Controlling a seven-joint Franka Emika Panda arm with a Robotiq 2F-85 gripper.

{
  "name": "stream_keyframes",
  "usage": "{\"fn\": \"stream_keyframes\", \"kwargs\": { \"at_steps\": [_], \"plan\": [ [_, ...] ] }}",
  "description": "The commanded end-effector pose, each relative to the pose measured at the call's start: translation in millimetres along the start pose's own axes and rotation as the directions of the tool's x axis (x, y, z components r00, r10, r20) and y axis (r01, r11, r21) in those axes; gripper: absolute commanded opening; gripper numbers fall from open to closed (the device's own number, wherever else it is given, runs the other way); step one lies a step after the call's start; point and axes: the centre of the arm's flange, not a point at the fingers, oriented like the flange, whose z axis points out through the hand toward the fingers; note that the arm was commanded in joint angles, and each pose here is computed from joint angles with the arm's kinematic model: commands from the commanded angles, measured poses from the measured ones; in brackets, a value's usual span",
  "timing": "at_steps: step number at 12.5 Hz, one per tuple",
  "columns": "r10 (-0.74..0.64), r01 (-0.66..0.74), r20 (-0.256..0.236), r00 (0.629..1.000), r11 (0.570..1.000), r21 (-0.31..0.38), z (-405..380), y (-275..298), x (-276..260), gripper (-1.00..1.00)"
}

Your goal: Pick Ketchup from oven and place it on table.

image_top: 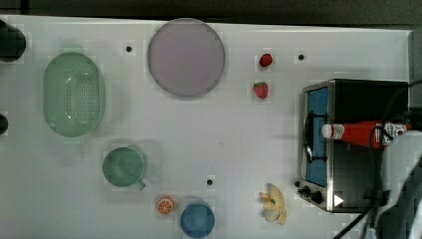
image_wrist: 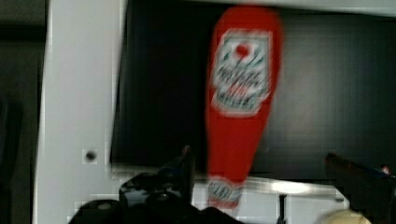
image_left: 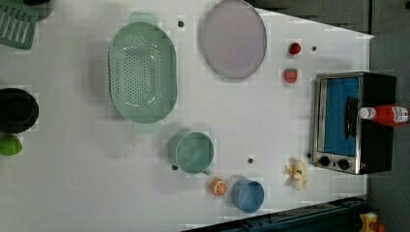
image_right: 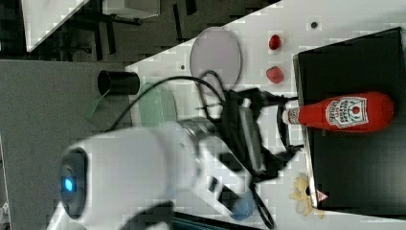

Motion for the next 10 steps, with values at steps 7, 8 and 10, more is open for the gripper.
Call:
{"fn": "stream_keyframes", "kwargs": {
  "at_steps": [7,8,10],
  "plan": [
    [0.052,-0.052,0.012,0.999,0.999,-0.011,75.6,-9.1,20.6,1.00],
    [0.068,-0.068,0.027,0.997,0.998,-0.012,85.0,-9.4,21.0,1.00],
    [0.080,-0.079,0.035,0.996,0.997,-0.025,105.3,-12.4,20.2,1.00]
  ]
}}
